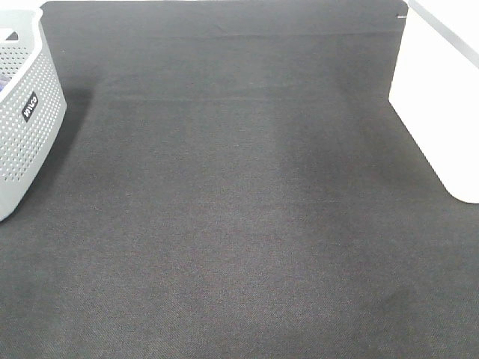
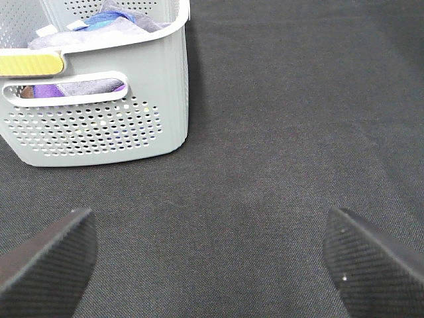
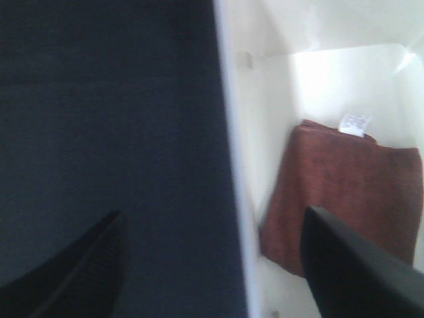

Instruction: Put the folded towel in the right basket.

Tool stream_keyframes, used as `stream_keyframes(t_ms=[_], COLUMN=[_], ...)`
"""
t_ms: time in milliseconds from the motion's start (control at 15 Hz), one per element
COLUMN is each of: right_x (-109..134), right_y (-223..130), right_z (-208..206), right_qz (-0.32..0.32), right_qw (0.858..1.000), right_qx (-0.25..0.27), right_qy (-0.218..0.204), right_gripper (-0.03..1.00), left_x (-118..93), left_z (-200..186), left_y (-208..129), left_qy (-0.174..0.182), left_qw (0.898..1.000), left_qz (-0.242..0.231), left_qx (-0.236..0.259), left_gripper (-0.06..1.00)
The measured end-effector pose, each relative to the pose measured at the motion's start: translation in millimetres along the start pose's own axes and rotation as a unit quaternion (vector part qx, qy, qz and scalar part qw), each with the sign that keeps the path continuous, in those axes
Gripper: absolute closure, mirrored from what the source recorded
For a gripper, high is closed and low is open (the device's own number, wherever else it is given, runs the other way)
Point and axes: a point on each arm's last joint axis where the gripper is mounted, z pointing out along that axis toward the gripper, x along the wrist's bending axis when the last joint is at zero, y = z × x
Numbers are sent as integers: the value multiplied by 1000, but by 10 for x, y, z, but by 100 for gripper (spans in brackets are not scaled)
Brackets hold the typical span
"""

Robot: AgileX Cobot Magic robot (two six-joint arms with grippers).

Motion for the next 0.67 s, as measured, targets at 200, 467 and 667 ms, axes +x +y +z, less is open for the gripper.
stream_keyframes(t_ms=[200,467,667], right_x=[232,282,260], right_y=[-3,-185,-751], right_z=[-282,-803,-1026], right_qz=[-14,-12,-11], right_qw=[1000,998,1000], right_qx=[-27,-53,-7], right_qy=[9,19,16], right_gripper=[28,28,28], left_x=[0,0,0], left_z=[0,0,0], left_y=[0,0,0], left_qy=[0,0,0], left_qw=[1000,1000,1000], left_qz=[0,0,0], left_qx=[0,0,0], left_gripper=[7,7,7])
